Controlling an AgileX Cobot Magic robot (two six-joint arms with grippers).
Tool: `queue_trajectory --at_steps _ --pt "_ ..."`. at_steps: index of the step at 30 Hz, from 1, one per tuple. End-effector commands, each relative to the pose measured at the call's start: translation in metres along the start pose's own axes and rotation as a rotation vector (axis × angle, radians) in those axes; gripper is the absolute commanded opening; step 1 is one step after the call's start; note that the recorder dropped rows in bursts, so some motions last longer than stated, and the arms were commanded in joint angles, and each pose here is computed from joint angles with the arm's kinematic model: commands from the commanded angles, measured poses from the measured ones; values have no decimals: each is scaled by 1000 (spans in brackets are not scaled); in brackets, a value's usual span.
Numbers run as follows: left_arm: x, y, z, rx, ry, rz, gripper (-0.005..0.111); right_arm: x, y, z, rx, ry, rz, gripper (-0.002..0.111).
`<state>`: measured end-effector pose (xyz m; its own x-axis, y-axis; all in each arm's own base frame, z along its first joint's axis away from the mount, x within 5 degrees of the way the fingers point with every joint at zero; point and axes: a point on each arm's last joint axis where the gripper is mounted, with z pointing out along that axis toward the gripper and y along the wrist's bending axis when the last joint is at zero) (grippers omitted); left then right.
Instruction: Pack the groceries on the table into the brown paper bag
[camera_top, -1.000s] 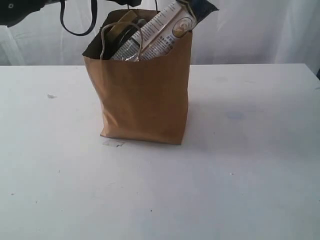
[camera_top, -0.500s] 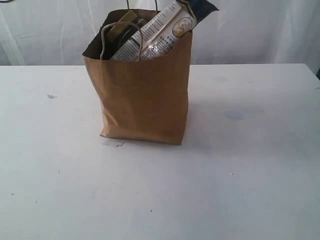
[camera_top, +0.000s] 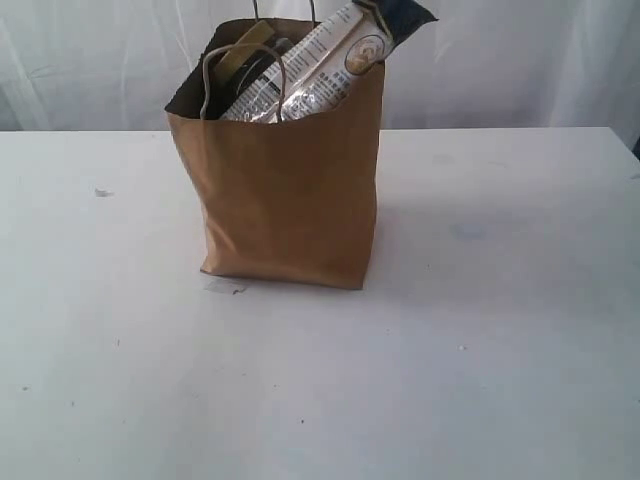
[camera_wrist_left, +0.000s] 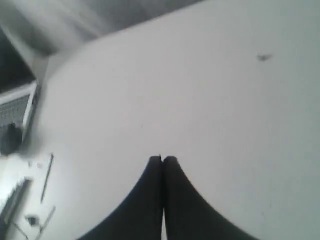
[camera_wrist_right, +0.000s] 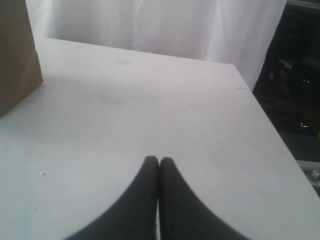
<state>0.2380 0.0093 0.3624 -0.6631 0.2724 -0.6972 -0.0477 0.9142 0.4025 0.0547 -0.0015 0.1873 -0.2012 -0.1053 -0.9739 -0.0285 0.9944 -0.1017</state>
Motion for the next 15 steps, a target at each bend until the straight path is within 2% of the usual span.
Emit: queue_trajectory --at_steps 1,2,6,9,12,15 --pt "60 13 -5 -48 16 -273 0 0 0 0 5 -6 -4 0" --pt "83 14 -23 -59 -42 -366 0 0 0 0 5 -6 -4 0" --pt "147 7 -88 -78 -356 -437 0 0 0 0 5 -6 -4 0" --pt "181 5 -119 -125 -542 -443 0 0 0 0 5 -6 -4 0" --pt "202 5 -129 -164 -539 -462 0 0 0 0 5 -6 -4 0" --pt "210 5 -126 -182 -450 -478 0 0 0 0 5 -6 -4 0"
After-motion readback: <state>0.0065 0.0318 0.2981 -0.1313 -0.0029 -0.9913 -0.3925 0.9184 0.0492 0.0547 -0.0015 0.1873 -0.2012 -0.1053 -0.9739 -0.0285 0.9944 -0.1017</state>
